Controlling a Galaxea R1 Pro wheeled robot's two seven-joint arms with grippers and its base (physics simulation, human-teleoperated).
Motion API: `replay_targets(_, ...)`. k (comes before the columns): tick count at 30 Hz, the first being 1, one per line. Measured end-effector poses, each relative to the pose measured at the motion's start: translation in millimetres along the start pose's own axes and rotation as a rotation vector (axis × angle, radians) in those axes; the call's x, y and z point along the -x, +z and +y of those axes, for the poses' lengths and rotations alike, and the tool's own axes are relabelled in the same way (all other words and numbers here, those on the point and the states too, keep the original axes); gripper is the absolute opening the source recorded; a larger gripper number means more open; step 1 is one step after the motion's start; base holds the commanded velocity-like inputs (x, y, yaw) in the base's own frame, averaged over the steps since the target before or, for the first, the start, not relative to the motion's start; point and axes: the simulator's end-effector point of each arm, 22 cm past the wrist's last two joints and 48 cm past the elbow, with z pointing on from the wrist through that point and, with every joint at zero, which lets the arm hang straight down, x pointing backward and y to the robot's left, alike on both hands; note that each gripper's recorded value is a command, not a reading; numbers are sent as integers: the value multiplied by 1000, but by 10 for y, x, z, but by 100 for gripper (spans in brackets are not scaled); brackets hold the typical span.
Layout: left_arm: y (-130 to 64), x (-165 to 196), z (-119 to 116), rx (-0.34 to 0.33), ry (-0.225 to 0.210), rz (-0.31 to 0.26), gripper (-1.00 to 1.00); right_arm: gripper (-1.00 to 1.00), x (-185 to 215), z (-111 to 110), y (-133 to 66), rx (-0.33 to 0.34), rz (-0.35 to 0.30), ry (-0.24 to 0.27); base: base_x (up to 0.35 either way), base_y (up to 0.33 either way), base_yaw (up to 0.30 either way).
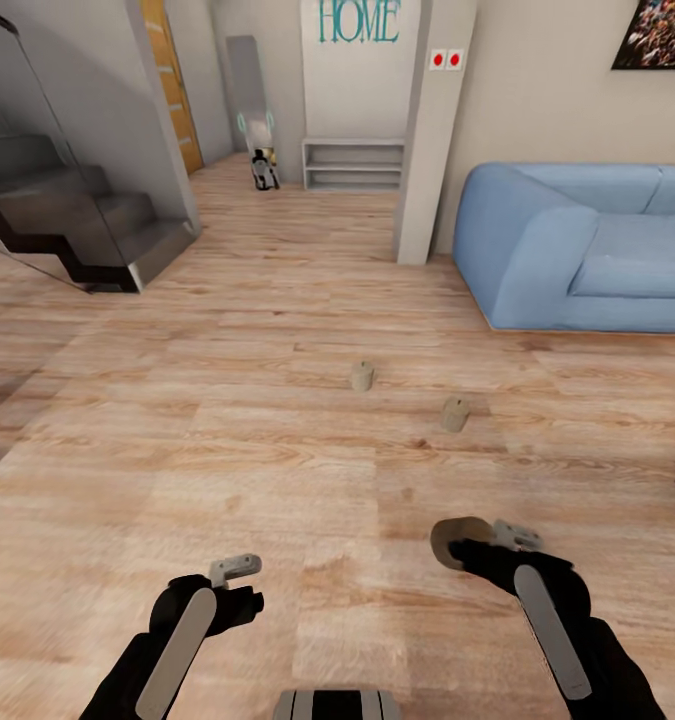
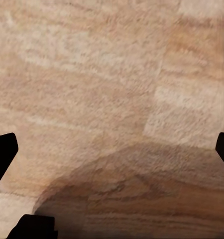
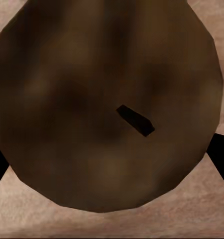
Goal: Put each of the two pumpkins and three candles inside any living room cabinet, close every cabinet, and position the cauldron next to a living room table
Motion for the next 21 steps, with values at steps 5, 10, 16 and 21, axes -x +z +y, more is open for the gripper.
replay_targets(5,-79,58,-16,-4,1,-20,100,-100,-9,48,-154,16,20,-17,0,0,0)
replay_targets(10,-159,114,-29,-8,2,-40,100,-100,51,91,-235,25,3,-19,0,0,0)
replay_targets(16,-252,178,-37,-11,2,-62,100,-100,127,111,-327,32,-19,-17,0,0,-94)
replay_targets(21,-320,222,-47,-15,1,-78,100,-100,173,128,-389,37,-32,-18,0,0,-221)
